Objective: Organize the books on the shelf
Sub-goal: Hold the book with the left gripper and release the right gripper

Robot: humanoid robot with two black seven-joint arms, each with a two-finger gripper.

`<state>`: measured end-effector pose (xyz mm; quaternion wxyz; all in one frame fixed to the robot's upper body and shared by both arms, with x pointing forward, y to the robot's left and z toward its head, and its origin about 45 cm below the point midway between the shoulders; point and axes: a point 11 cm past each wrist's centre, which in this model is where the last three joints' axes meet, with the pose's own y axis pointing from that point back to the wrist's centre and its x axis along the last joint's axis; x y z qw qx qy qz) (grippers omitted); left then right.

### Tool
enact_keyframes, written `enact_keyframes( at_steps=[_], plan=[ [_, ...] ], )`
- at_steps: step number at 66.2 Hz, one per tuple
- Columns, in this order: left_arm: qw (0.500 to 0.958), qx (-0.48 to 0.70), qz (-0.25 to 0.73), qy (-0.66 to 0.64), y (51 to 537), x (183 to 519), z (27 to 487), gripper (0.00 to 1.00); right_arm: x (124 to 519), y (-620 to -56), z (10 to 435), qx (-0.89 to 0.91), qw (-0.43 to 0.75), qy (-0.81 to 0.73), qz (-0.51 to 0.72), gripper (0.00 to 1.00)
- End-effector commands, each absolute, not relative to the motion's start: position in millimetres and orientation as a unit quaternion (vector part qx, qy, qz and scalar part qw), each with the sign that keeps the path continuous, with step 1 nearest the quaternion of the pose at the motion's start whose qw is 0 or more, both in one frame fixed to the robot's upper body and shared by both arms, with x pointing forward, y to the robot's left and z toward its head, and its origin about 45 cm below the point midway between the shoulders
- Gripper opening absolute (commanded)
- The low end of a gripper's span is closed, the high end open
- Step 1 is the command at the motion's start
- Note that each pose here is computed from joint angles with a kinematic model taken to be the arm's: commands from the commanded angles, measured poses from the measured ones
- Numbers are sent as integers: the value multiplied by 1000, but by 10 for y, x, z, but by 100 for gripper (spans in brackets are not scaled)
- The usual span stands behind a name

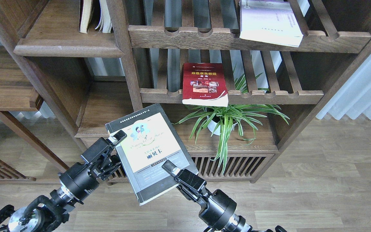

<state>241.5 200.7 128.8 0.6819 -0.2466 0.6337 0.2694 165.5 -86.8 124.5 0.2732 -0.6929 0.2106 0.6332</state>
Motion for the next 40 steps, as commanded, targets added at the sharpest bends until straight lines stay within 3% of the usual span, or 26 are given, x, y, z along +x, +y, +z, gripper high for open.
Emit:
enact_keyframes(
  at_steps=[1,14,17,20,40],
  plan=[
    [679,-249,265,637,1953,2401,1279,100,1643,-860,1242,-694,271,210,633,10],
    [682,-250,259,637,1904,2420,1300,92,1614,-835,1233,-693,268,207,637,11],
    [678,-256,263,637,1912,2429,1290,80,1606,-836,1228,-692,268,207,637,11],
    [678,-257,265,636,1914,2440,1292,75,1606,-836,1228,-692,268,207,637,11],
    [681,-253,269,632,1958,2444,1298,70,1593,-838,1220,-690,268,208,639,12]
  ],
)
